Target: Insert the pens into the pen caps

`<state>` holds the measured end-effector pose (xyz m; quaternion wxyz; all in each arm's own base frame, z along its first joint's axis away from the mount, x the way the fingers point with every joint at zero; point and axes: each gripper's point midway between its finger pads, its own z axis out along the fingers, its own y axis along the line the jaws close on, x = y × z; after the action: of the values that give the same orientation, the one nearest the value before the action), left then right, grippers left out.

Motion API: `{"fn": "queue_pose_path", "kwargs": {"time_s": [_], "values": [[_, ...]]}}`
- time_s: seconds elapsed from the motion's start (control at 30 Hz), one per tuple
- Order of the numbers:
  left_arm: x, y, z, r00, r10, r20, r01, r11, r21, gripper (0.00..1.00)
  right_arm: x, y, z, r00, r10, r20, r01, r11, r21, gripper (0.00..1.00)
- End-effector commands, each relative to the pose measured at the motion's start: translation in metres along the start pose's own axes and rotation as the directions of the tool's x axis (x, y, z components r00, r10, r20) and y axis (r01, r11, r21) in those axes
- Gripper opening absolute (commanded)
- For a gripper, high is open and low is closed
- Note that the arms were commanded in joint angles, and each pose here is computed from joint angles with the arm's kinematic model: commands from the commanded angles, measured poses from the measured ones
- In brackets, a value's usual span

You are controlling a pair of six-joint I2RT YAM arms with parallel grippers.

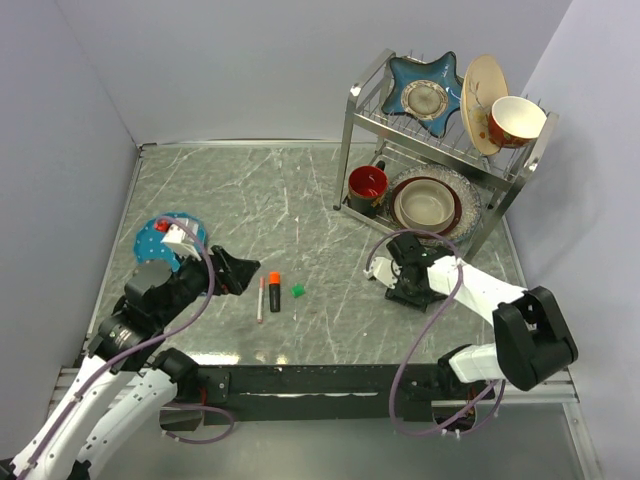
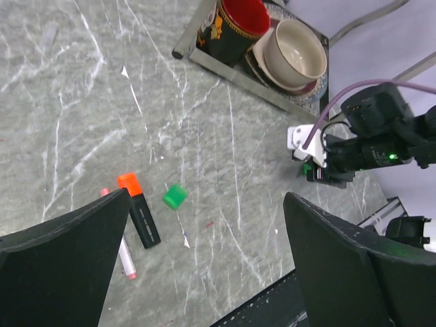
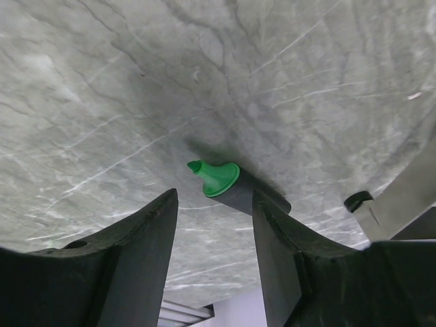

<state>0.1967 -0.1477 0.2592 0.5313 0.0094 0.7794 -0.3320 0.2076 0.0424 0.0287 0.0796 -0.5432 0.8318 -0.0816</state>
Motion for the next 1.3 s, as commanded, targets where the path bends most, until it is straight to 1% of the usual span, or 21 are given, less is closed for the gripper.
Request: {"fn": "queue_pose_path", "kwargs": {"time_s": [0.0, 0.13, 0.33, 0.47, 0.57, 0.67, 0.7, 0.8, 0.87, 1.0, 1.03, 1.17, 1.27], "values": [[-0.018, -0.003, -0.005, 0.997, 0.017, 0.075, -0.017, 1.0, 0.003, 1.0, 0.0, -0.012, -0.002, 0.999, -0.028, -0.02, 0.028, 1.0, 0.006, 0.55], [-0.019, -0.005, -0.007, 0.996, 0.018, 0.085, -0.019, 1.0, 0.011, 0.99, -0.003, -0.017, 0.003, 0.999, -0.049, -0.011, 0.049, 0.999, 0.015, 0.56], [-0.017, -0.002, -0.004, 0.998, 0.021, 0.062, -0.021, 1.0, -0.008, 0.99, -0.011, -0.02, 0.01, 0.998, -0.068, 0.005, 0.068, 0.998, -0.009, 0.56], [-0.018, -0.004, -0.005, 0.997, 0.02, 0.073, -0.02, 1.0, 0.004, 0.99, -0.014, -0.022, 0.015, 0.998, -0.069, 0.01, 0.069, 0.998, -0.011, 0.54], [-0.019, -0.004, -0.007, 0.997, 0.018, 0.081, -0.019, 1.0, 0.004, 0.99, -0.017, -0.021, 0.016, 0.998, -0.06, 0.02, 0.061, 0.998, -0.025, 0.47], [-0.019, -0.004, -0.008, 0.997, 0.017, 0.081, -0.017, 1.0, 0.004, 0.99, -0.021, -0.024, 0.016, 0.998, -0.049, 0.03, 0.05, 0.999, -0.014, 0.39], [-0.019, -0.004, -0.009, 0.996, 0.015, 0.084, -0.016, 1.0, 0.005, 0.99, -0.022, -0.025, 0.015, 0.998, -0.044, 0.035, 0.044, 0.999, -0.008, 0.33], [-0.021, -0.005, -0.011, 0.996, 0.012, 0.091, -0.014, 1.0, 0.012, 0.99, -0.024, -0.029, 0.014, 0.998, -0.037, 0.046, 0.036, 0.999, 0.016, 0.25], [-0.021, -0.006, -0.012, 0.996, 0.011, 0.094, -0.012, 1.0, 0.013, 0.99, -0.024, -0.033, 0.013, 0.999, -0.032, 0.043, 0.031, 0.999, 0.032, 0.22], [-0.021, -0.006, -0.013, 0.995, 0.01, 0.096, -0.011, 1.0, 0.016, 0.99, -0.036, -0.036, 0.008, 0.997, -0.005, 0.082, 0.003, 1.0, 0.025, 0.1], [-0.021, -0.007, -0.013, 0.995, 0.01, 0.095, -0.011, 1.0, 0.018, 0.99, -0.039, -0.037, 0.007, 0.996, 0.0, 0.094, -0.002, 1.0, 0.021, 0.09], [-0.023, -0.004, -0.013, 0.994, 0.01, 0.107, -0.01, 1.0, 0.0, 1.0, -0.042, -0.038, 0.005, 0.994, 0.013, 0.105, -0.014, 1.0, 0.018, 0.07], [-0.022, -0.003, -0.013, 0.994, 0.01, 0.106, -0.01, 1.0, -0.001, 0.99, -0.047, -0.053, 0.002, 0.991, 0.047, 0.125, -0.059, 0.994, 0.092, 0.15]]}}
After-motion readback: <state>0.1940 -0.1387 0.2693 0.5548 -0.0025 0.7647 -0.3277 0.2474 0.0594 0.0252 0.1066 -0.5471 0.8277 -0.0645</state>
